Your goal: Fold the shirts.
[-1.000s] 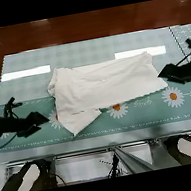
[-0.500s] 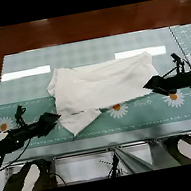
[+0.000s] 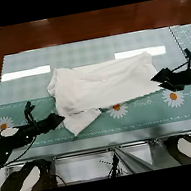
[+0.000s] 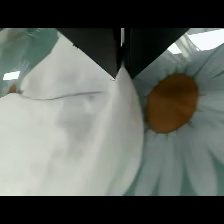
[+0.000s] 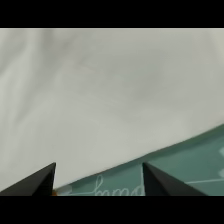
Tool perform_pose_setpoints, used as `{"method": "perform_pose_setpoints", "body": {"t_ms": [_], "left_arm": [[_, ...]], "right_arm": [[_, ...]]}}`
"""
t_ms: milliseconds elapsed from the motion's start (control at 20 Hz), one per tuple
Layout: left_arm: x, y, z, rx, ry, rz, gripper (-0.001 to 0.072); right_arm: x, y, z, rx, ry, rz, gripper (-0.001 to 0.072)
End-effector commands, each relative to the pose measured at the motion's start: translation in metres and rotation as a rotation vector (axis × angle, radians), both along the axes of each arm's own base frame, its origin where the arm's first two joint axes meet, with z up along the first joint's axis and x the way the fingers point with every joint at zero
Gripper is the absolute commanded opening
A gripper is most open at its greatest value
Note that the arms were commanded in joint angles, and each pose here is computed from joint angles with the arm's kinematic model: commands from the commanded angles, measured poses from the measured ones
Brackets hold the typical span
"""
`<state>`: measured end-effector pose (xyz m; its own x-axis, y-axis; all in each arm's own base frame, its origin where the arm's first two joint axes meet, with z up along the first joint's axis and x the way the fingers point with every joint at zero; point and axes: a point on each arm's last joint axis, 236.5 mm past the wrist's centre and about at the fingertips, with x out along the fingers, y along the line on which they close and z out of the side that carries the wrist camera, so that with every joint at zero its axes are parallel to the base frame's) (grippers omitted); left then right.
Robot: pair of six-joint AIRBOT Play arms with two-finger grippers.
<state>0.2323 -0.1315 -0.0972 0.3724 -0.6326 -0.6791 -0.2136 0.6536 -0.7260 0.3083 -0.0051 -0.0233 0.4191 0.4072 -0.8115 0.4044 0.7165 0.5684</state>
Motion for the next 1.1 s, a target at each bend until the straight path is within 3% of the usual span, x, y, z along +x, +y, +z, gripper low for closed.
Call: {"method": "perform_pose_setpoints", "body": {"t_ms": [0, 200, 550, 1000, 1050], "left_arm": [[0.004, -0.012, 0.015, -0.027, -0.042, -0.075, 0.0019], [0.016, -0.011, 0.026, -0.027, -0.076, -0.074, 0.0019], [0.016, -0.012, 0.027, -0.027, -0.077, -0.074, 0.0019], [0.018, -0.01, 0.026, -0.021, -0.08, -0.068, 0.0019], [0.018, -0.01, 0.026, -0.021, -0.08, -0.067, 0.0019]], "right_arm": [[-0.029, -0.07, -0.008, -0.045, 0.09, -0.178, 0.0618], [-0.07, -0.089, -0.051, -0.082, 0.239, -0.25, 0.0618], [0.002, -0.063, -0.055, 0.19, 0.099, -0.203, 0.0618], [0.029, -0.029, -0.082, 0.212, 0.175, -0.078, 0.0618], [0.033, -0.022, -0.083, 0.212, 0.18, -0.058, 0.0593]]}}
